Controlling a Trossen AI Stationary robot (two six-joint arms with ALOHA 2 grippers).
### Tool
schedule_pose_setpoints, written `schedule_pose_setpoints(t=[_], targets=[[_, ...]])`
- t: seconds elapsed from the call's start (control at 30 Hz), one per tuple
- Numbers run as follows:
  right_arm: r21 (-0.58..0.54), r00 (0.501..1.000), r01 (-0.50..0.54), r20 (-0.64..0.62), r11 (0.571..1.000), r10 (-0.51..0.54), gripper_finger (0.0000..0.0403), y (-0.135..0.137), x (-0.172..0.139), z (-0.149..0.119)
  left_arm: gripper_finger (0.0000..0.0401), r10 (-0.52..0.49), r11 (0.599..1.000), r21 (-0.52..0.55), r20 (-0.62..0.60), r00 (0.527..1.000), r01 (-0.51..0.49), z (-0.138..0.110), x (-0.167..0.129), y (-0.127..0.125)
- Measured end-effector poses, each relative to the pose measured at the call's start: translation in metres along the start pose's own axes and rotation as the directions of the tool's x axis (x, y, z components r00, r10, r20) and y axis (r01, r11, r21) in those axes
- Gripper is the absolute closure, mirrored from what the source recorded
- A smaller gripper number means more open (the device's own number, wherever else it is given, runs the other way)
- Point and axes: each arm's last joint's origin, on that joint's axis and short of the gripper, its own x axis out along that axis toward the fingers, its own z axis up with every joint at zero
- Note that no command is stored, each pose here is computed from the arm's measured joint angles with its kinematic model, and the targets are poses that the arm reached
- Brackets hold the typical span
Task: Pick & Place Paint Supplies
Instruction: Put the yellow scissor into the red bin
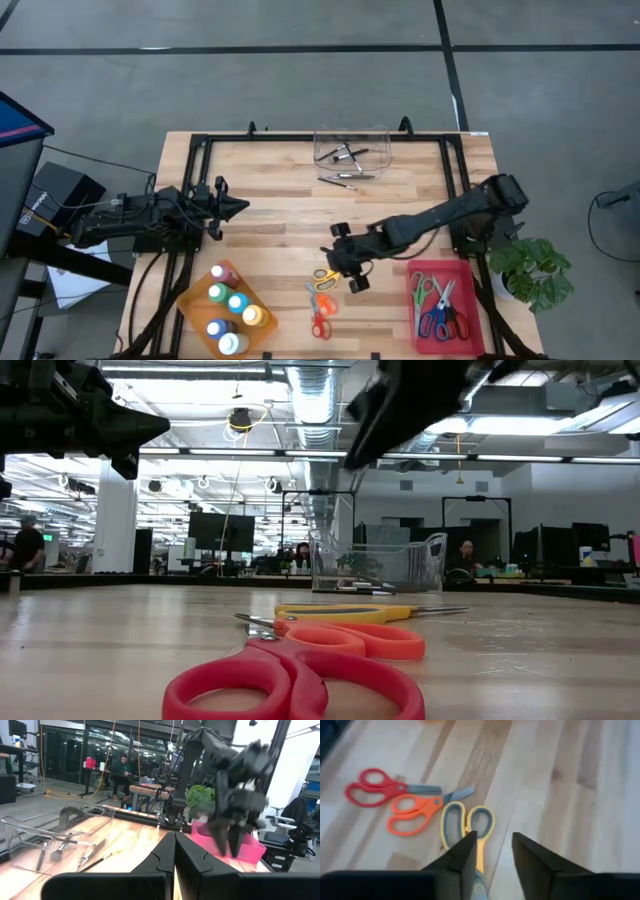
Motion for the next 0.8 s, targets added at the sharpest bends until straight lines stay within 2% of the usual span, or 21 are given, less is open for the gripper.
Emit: schedule_pose_setpoints(t=[0.17, 0.23, 0.37, 0.53, 0.63, 0.7, 0.8], targets=[[0.018, 0.982, -0.12, -0.146, 0.993, 0.121, 0.0197, -0.005, 0.049, -0.017, 0.0401, 0.001, 1.0, 0.0, -0.004, 1.0, -0.001, 0.0, 0.001, 0.0], [0.028, 0.972, -0.134, -0.188, 0.991, 0.137, 0.0168, -0.008, 0.061, -0.019, 0.0401, 0.003, 1.0, 0.0, -0.014, 1.0, -0.003, -0.001, 0.001, 0.0], [0.053, 0.926, -0.145, -0.344, 0.988, 0.154, 0.014, -0.01, 0.083, -0.026, 0.0401, 0.005, 1.0, 0.0, -0.026, 1.0, -0.005, -0.002, 0.002, 0.0], [0.081, 0.84, -0.146, -0.516, 0.986, 0.167, 0.0138, -0.016, 0.094, -0.027, 0.0401, 0.01, 1.0, -0.001, -0.054, 0.999, -0.01, -0.005, 0.004, 0.001], [0.094, 0.817, -0.144, -0.55, 0.985, 0.172, 0.014, -0.02, 0.099, -0.029, 0.0401, 0.014, 1.0, -0.001, -0.071, 0.997, -0.014, -0.006, 0.005, 0.001], [0.095, 0.81, -0.143, -0.56, 0.985, 0.172, 0.0154, -0.02, 0.103, -0.031, 0.0401, 0.017, 1.0, -0.001, -0.085, 0.996, -0.017, -0.008, 0.006, 0.002], [0.091, 0.805, -0.134, -0.57, 0.987, 0.162, 0.0203, -0.019, 0.109, -0.035, 0.0401, 0.02, 1.0, -0.001, -0.105, 0.994, -0.02, -0.009, 0.007, 0.002]])
